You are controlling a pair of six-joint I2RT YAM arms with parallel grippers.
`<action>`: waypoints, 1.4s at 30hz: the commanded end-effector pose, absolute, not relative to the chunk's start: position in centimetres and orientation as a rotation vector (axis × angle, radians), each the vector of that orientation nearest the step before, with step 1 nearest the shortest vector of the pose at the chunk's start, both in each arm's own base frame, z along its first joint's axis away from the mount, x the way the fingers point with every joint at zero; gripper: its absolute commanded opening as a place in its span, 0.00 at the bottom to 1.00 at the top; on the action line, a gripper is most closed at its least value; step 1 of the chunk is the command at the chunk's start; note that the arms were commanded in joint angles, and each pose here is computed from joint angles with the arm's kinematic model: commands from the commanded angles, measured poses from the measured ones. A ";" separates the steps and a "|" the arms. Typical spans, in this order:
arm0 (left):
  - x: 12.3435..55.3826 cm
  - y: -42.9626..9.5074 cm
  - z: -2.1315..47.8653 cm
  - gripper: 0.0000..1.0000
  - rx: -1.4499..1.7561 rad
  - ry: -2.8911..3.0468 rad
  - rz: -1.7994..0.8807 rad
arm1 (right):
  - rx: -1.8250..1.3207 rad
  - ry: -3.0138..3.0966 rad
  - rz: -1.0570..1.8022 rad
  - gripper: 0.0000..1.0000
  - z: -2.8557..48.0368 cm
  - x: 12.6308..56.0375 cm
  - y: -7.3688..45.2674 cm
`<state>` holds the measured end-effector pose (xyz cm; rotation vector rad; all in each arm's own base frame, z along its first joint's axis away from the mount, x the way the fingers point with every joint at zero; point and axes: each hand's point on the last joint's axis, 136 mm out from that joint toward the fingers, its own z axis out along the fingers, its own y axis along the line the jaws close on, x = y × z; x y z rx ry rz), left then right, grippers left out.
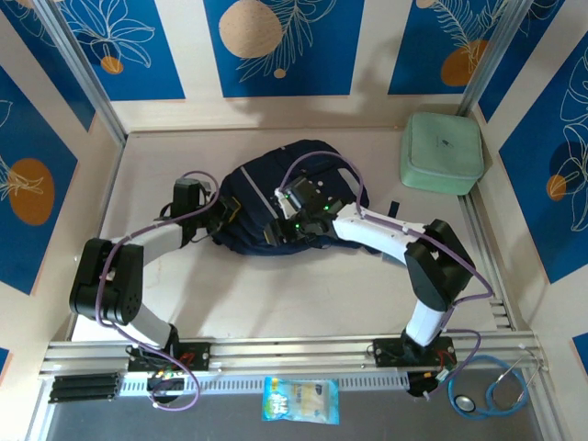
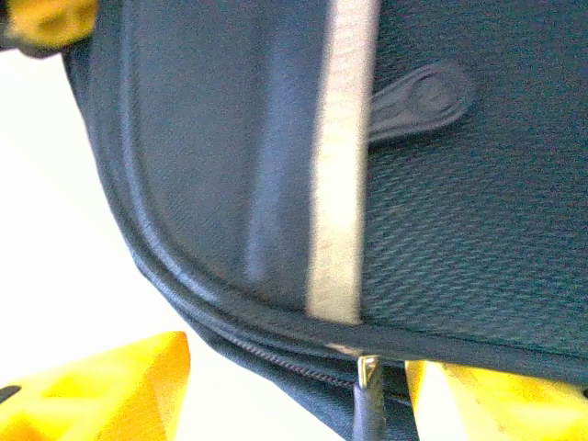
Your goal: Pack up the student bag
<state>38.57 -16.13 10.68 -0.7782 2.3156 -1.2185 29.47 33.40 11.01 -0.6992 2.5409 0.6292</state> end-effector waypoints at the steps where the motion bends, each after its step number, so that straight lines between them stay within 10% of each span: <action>1: 39.1 -18.0 12.5 0.15 -0.678 2.302 -1.281 | -0.915 2.504 0.599 0.62 10.4 27.9 32.8; 17: 38.1 -17.5 12.6 0.12 -0.680 2.313 -1.252 | -0.580 2.586 0.322 0.04 10.0 33.4 29.4; 32: 31.6 -20.1 10.8 0.04 -0.664 2.371 -1.186 | -0.923 2.349 0.446 0.00 12.7 40.0 32.2; 42: 28.0 -23.3 13.1 0.38 -0.271 2.375 -1.077 | -1.116 2.199 0.394 0.00 12.8 41.2 29.1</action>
